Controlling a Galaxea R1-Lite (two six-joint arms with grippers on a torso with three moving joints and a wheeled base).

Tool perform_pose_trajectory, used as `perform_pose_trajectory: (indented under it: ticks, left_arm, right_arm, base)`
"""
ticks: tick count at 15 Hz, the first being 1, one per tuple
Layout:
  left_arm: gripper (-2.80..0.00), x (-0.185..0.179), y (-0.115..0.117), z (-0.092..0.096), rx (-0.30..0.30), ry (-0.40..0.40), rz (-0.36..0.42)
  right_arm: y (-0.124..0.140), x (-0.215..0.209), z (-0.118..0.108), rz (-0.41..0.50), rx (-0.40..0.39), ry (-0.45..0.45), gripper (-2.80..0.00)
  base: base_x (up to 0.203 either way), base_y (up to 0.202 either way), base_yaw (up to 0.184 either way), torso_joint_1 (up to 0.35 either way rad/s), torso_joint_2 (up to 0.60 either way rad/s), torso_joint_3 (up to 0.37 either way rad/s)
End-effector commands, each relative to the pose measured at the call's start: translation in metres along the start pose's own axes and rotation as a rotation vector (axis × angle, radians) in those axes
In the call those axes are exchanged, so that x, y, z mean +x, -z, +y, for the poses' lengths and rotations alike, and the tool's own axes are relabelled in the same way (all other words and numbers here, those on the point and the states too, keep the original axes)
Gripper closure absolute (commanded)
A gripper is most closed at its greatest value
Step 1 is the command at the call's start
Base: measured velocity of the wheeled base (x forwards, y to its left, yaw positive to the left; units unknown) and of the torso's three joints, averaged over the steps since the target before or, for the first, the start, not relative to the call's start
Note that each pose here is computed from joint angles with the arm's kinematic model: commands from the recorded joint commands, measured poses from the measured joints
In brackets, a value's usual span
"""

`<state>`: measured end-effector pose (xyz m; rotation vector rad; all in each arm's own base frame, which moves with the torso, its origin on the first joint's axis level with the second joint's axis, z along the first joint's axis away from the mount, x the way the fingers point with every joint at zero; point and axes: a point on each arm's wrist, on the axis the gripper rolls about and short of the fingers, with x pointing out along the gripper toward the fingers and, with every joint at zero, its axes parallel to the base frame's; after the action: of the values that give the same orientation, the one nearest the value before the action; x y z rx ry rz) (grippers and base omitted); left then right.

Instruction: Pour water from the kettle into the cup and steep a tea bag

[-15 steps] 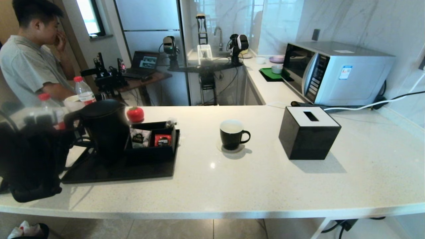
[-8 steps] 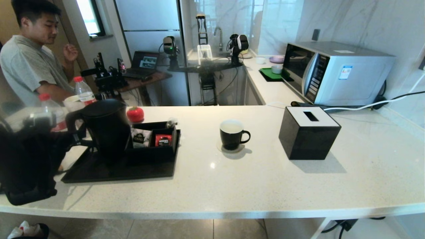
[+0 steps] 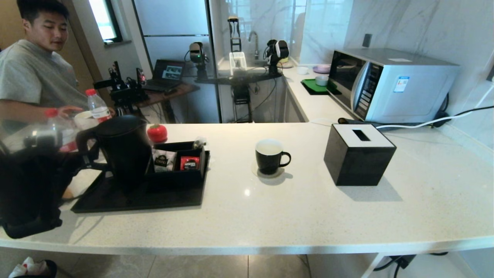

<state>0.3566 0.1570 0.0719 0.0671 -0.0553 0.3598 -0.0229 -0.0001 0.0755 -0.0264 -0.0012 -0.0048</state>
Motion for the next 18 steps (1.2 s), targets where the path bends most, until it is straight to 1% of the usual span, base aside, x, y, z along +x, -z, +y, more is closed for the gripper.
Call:
perform_pose_trajectory:
  ticks: [1, 5, 10, 13, 18]
  left_arm:
    - [-2.8, 0.004, -0.003, 0.004, 0.006, -0.014, -0.056]
    - [-2.8, 0.013, 0.001, 0.009, 0.009, -0.024, -0.068]
    - [-2.8, 0.022, 0.006, 0.009, 0.011, -0.023, -0.085]
    - [-2.8, 0.027, 0.005, 0.009, 0.012, -0.02, -0.103]
    - [-2.8, 0.035, -0.005, 0.005, 0.014, -0.012, -0.151]
  right_arm:
    - [0.0, 0.0, 0.0, 0.001, 0.0, 0.0, 0.0]
    - [0.0, 0.0, 0.0, 0.001, 0.0, 0.0, 0.0]
    - [0.0, 0.0, 0.0, 0.001, -0.001, 0.001, 0.0]
    - [0.0, 0.0, 0.0, 0.001, 0.0, 0.0, 0.0]
    - [0.0, 0.0, 0.0, 0.001, -0.001, 0.0, 0.0]
  base:
    - [0.0, 0.0, 0.0, 0.0, 0.0, 0.0]
    - [0.0, 0.0, 0.0, 0.0, 0.0, 0.0]
    - [0.0, 0.0, 0.0, 0.0, 0.0, 0.0]
    - [0.0, 0.0, 0.0, 0.0, 0.0, 0.0]
    - [0.0, 0.0, 0.0, 0.0, 0.0, 0.0]
